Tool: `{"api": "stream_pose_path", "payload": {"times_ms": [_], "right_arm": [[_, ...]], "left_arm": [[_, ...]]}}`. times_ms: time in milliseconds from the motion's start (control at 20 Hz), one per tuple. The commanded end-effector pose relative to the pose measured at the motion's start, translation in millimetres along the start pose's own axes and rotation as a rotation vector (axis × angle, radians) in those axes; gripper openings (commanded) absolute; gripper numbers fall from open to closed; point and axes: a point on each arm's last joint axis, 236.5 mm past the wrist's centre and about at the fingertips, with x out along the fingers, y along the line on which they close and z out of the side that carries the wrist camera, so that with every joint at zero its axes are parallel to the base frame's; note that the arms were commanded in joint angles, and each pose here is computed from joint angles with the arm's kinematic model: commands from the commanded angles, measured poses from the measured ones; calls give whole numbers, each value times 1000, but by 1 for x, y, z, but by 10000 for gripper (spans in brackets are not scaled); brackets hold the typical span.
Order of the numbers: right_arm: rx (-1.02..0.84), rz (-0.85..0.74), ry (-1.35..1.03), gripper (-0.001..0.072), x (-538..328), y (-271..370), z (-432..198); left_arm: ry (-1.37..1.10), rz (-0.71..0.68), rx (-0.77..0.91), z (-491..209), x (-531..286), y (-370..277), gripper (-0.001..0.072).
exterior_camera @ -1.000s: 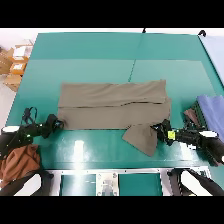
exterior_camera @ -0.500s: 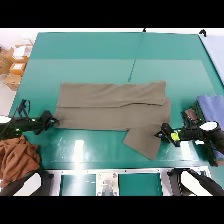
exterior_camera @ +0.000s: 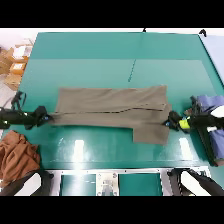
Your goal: Fold the shirts.
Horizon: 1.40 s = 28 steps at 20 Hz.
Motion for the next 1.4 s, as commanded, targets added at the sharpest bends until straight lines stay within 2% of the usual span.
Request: {"api": "stream_pose_path", "payload": {"times_ms": [0, 200, 500, 550, 600, 650, 700, 750, 800, 900, 950, 1050, 1100, 1150, 1200, 1300, 1350], "right_arm": [[-80, 59, -95, 21, -28, 52, 47], [-121, 63, -92, 22, -11, 84, 107], [-67, 88, -52, 23, 46, 90, 175], [-46, 104, -43, 24, 56, 90, 181], [-34, 112, -49, 50, 63, 90, 189], [-24, 119, -58, 157, 67, 89, 197], [-21, 122, -70, 286, 64, 88, 205], [-25, 127, -84, 365, 58, 87, 212], [-45, 132, -87, 399, 47, 86, 216], [-98, 136, -45, 435, 28, 76, 213], [-131, 138, -18, 544, 20, 68, 210], [-189, 130, 26, 565, 9, 46, 202], [-196, 109, 41, 607, 5, 32, 201], [-183, 87, 45, 643, 4, 17, 201], [-186, 88, 44, 647, 2, 7, 201], [-222, 96, 70, 695, 5, -5, 192], [-256, 101, 92, 695, 9, -11, 185]], "left_arm": [[-84, -17, 68, 40, -20, -41, 28], [-35, -25, 119, 75, 19, -73, 29], [-51, -37, 49, 145, 80, -74, 31], [-53, -55, 29, 152, 88, -76, 174], [-81, -83, 1, 164, 93, -81, 475], [-150, -120, -28, 182, 89, -89, 619], [-246, -173, -76, 205, 77, -99, 690], [-309, -232, -128, 222, 62, -108, 717], [-349, -280, -160, 235, 46, -112, 717], [-343, -310, -129, 238, 23, -113, 716], [-318, -317, -118, 233, 16, -111, 716], [-252, -331, -105, 218, 4, -107, 708], [-218, -337, -103, 211, 1, -105, 687], [-190, -342, -90, 204, -1, -104, 388], [-178, -342, -33, 199, -3, -106, 37], [-145, -349, 12, 189, -2, -110, 29], [-119, -356, 53, 181, 0, -114, 29]]}}
